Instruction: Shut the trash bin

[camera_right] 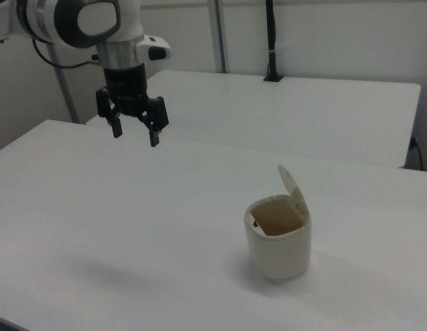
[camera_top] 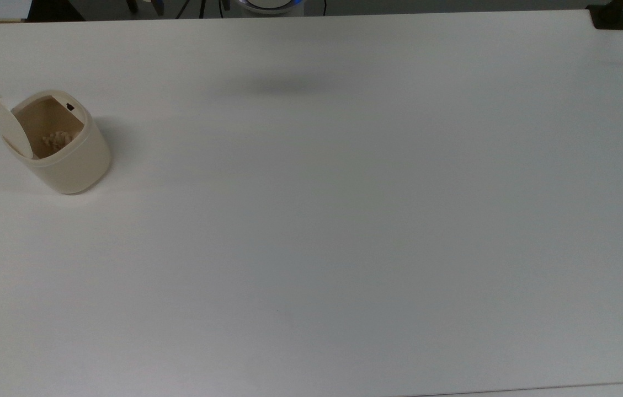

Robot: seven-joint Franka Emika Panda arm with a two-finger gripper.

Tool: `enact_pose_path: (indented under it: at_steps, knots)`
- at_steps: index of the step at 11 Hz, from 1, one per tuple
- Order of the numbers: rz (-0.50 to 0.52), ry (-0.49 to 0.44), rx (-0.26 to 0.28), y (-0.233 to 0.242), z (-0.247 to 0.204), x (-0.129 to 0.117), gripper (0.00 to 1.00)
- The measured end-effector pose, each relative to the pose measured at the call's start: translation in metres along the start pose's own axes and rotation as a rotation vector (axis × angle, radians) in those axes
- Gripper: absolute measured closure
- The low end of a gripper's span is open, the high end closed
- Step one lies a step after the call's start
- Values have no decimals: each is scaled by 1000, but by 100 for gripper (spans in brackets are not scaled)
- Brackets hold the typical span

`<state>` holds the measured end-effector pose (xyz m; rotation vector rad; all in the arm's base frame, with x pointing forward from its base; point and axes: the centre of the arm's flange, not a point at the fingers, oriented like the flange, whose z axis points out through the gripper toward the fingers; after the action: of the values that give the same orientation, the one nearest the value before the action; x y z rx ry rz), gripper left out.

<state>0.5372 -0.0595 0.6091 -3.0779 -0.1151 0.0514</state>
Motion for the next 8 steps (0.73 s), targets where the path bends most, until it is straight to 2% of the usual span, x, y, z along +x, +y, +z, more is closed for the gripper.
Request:
enact_pose_path:
  at_steps: [7,8]
  knots:
    - [0,0,-4,1,0,0,0]
    - [0,-1,-7,1,0,0,5]
